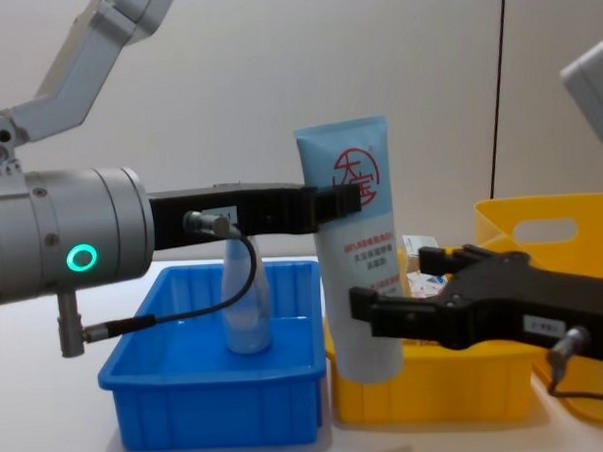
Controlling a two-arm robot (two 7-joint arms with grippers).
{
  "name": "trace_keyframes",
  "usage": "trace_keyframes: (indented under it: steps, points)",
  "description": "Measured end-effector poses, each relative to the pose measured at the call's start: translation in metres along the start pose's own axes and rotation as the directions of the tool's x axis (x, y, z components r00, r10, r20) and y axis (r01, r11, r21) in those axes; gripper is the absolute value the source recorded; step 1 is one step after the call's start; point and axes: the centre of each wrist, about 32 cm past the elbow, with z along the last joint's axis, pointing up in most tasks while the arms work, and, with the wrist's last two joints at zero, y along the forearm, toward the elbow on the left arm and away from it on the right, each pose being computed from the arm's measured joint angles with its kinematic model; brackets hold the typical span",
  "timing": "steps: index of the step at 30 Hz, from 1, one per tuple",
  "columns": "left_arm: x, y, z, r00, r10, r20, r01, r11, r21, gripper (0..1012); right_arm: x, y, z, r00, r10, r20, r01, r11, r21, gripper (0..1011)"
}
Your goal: Bimanual collaborative sorting of washing and personal care products
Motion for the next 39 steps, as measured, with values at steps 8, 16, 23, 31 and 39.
trace_keyframes:
  steps: [8,16,23,31,39]
  points:
    - [0.0000,0.0000,0.0000,1.0000,0.000,0.000,0.000,1.0000,0.000,169,-0.004,0.014,0.000,1.000,0.007,0.012,-0.007,1.000,0.005,1003]
    - [0.0000,0.0000,0.0000,1.0000,0.000,0.000,0.000,1.0000,0.000,169,-0.008,0.028,0.000,0.999,-0.022,0.030,0.022,1.000,-0.005,1003]
    - [0.0000,0.0000,0.0000,1.0000,0.000,0.000,0.000,1.0000,0.000,169,-0.010,0.035,0.000,0.999,-0.037,0.038,0.037,0.999,-0.011,916]
    - [0.0000,0.0000,0.0000,1.0000,0.000,0.000,0.000,1.0000,0.000,169,-0.012,0.040,0.000,0.998,-0.047,0.046,0.048,0.999,-0.015,705]
    - [0.0001,0.0000,0.0000,1.0000,0.000,0.000,0.000,1.0000,0.000,169,-0.013,0.043,0.000,0.997,-0.052,0.049,0.053,0.998,-0.017,503]
